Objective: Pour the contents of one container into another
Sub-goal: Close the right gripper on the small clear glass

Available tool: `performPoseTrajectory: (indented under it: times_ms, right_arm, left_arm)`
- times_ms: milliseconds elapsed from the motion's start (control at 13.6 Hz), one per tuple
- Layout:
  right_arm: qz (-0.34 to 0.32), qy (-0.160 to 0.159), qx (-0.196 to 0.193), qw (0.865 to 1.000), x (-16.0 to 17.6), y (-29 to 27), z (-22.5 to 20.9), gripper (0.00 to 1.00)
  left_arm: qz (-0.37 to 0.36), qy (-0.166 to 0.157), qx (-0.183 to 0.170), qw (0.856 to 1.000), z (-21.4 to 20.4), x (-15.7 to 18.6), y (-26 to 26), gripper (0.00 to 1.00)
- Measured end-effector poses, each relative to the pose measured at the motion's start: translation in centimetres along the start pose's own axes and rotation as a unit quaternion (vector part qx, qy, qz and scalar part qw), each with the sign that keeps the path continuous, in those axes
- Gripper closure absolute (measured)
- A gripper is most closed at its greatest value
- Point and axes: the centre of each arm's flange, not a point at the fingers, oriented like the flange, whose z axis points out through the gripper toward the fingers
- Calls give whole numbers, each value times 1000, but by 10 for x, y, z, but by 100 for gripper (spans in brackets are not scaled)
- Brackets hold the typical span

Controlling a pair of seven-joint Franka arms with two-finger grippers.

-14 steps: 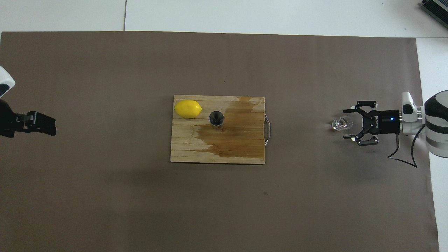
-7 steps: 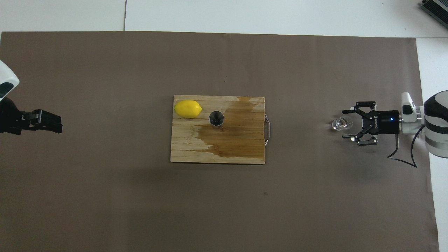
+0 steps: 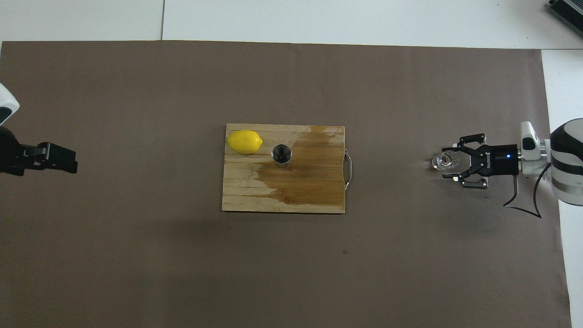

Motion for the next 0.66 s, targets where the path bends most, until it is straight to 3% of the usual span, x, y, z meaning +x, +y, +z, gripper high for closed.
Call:
performPoseTrajectory:
  times_ms: [295, 517, 664]
  right_arm:
    - [-1, 0, 0, 1000, 0, 0, 0, 32]
    - [-1, 0, -1, 1000, 0, 0, 0, 46]
    - [-1, 0, -1, 1000, 1, 1, -1, 48]
  left_arm:
    - [-44, 13, -4, 999, -1, 2, -50, 0]
    - [-43, 27, -4, 999, -3, 5, -49, 0]
    - [-37, 22, -4, 999, 1, 7, -42, 0]
